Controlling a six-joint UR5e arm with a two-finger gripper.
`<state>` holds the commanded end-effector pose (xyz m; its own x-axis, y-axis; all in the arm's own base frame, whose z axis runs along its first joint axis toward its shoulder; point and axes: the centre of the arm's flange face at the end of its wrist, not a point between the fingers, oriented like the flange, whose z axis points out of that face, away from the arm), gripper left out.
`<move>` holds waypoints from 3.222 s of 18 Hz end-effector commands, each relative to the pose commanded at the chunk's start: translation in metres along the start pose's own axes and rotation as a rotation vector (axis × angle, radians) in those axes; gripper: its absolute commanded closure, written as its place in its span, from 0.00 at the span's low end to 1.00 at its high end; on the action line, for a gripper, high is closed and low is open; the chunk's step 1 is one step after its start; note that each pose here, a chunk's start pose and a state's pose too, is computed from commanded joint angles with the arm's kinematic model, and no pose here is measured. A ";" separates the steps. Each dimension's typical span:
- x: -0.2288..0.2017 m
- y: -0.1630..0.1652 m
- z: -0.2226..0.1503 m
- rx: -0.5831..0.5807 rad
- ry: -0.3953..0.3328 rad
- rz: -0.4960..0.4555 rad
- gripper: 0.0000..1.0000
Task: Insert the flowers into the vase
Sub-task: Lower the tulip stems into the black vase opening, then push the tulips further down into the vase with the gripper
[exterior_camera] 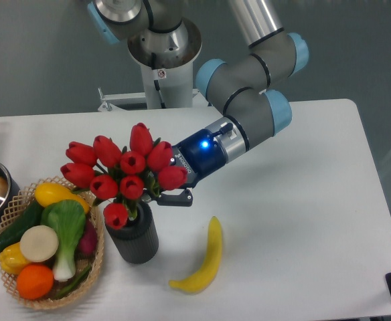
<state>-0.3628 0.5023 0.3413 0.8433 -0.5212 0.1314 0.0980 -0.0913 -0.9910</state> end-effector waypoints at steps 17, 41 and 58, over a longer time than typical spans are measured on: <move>0.011 0.061 0.005 -0.004 0.009 0.025 0.82; 0.006 0.085 0.003 -0.045 0.002 -0.001 0.81; 0.002 0.088 0.002 -0.048 0.001 0.020 0.64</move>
<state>-0.3512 0.4947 0.2544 0.8443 -0.5242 0.1116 0.0556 -0.1215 -0.9910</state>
